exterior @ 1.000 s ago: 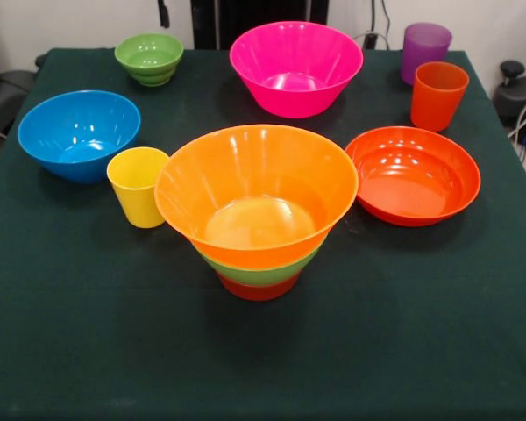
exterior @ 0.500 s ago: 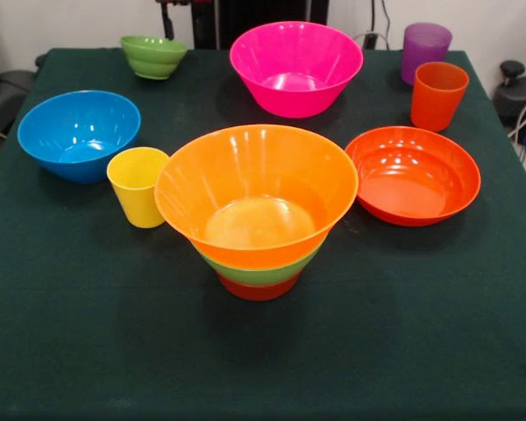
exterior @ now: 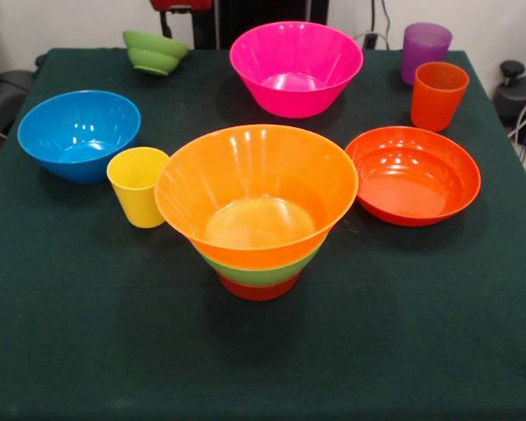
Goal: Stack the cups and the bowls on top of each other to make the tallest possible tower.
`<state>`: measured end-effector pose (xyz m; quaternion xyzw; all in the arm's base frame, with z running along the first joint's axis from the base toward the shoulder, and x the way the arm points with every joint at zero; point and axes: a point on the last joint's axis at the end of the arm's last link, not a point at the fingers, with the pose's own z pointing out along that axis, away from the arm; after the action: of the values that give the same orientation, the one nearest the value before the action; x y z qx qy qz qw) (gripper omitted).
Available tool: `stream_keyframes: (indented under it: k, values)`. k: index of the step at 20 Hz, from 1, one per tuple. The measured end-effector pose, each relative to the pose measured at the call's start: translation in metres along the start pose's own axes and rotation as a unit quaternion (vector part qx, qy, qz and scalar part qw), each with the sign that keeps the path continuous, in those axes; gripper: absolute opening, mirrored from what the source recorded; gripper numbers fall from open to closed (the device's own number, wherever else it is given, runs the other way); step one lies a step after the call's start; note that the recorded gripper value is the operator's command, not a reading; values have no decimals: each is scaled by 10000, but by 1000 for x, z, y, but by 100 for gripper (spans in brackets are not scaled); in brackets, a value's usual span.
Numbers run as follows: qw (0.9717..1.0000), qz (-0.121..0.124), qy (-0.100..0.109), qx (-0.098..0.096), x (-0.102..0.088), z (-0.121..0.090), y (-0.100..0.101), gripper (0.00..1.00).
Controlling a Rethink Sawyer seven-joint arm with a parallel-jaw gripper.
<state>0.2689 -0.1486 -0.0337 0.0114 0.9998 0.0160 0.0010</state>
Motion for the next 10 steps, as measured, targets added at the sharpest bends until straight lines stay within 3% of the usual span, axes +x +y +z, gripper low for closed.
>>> stream_keyframes:
  k: [10]
  values:
    - [9993,292,-211,-134,-8,4,-12,100]
